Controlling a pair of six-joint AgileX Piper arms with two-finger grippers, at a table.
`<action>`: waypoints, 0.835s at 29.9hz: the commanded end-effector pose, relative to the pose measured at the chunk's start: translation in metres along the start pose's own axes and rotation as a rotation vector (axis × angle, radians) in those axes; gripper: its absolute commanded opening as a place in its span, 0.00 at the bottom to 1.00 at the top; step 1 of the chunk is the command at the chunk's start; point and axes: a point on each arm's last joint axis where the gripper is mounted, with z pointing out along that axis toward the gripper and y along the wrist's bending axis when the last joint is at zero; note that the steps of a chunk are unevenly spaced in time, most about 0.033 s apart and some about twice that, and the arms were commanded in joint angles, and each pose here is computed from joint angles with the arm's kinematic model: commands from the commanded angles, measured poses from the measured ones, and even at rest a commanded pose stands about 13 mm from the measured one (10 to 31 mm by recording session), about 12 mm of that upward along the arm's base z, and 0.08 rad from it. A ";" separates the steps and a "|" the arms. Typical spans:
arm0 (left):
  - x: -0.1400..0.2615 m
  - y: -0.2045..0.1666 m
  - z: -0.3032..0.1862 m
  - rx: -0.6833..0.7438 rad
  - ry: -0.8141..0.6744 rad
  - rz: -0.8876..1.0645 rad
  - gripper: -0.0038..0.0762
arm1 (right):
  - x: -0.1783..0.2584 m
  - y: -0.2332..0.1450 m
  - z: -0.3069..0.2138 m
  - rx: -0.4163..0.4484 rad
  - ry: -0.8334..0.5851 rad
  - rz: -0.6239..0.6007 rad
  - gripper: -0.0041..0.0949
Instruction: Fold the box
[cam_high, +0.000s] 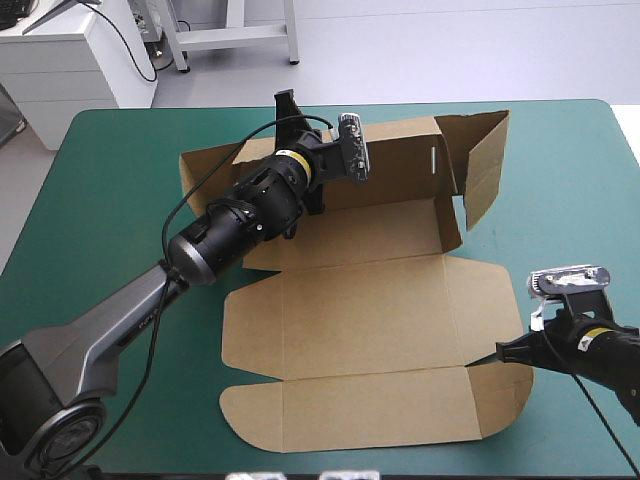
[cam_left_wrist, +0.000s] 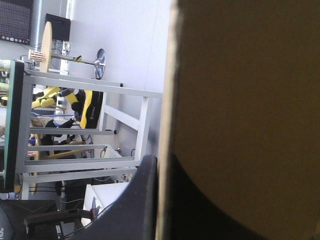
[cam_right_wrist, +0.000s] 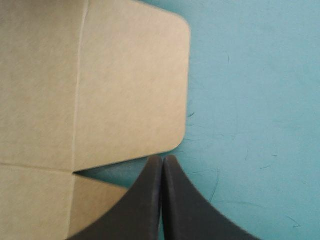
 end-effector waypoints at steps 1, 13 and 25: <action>-0.014 0.023 -0.029 -0.108 -0.100 -0.011 0.04 | -0.010 0.000 -0.008 -0.005 -0.078 0.015 0.02; -0.008 -0.022 -0.008 -0.007 -0.067 0.128 0.04 | -0.010 0.001 -0.008 -0.017 -0.079 0.024 0.02; -0.027 -0.050 0.001 -0.007 -0.099 0.177 0.04 | -0.017 0.001 -0.011 -0.017 -0.138 0.025 0.02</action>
